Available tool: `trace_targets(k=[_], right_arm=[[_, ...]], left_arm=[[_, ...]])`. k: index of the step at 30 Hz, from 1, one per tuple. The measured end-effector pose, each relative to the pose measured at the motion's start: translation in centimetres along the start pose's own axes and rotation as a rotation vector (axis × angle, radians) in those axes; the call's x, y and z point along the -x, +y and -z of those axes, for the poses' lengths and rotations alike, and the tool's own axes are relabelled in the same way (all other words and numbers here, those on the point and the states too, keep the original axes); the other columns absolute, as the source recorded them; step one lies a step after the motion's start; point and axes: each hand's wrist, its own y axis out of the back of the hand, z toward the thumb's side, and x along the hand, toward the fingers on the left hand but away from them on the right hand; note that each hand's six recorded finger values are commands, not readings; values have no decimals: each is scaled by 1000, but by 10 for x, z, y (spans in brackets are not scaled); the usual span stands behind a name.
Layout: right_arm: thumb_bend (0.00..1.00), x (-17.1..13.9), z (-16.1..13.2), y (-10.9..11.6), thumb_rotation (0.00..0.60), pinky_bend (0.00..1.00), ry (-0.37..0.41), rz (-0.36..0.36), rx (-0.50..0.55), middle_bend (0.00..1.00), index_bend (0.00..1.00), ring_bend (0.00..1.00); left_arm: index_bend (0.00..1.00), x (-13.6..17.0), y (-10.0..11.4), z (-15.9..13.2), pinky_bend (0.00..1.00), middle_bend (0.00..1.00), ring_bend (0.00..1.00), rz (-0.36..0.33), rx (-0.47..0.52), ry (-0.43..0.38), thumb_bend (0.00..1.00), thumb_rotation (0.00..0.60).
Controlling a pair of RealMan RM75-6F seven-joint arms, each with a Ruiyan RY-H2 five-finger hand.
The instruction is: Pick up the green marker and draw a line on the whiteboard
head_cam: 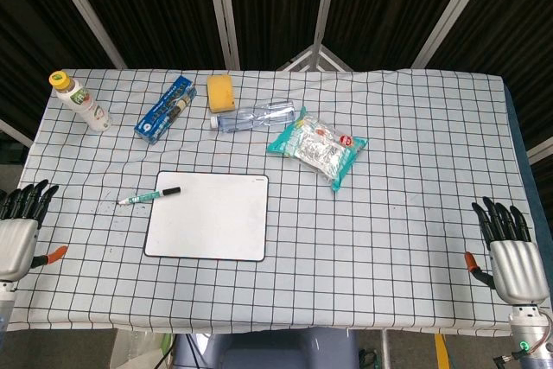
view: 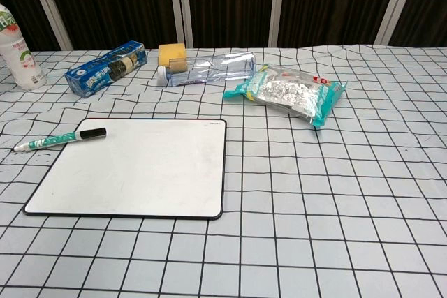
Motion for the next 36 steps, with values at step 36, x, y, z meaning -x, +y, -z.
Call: trace_targets(k=[36], right_arm=[[351, 3, -2, -3, 600, 0, 6, -35, 83, 0, 0, 0]], left_arm=[[467, -154, -91, -130, 53, 0, 0, 211, -11, 150, 389, 600]])
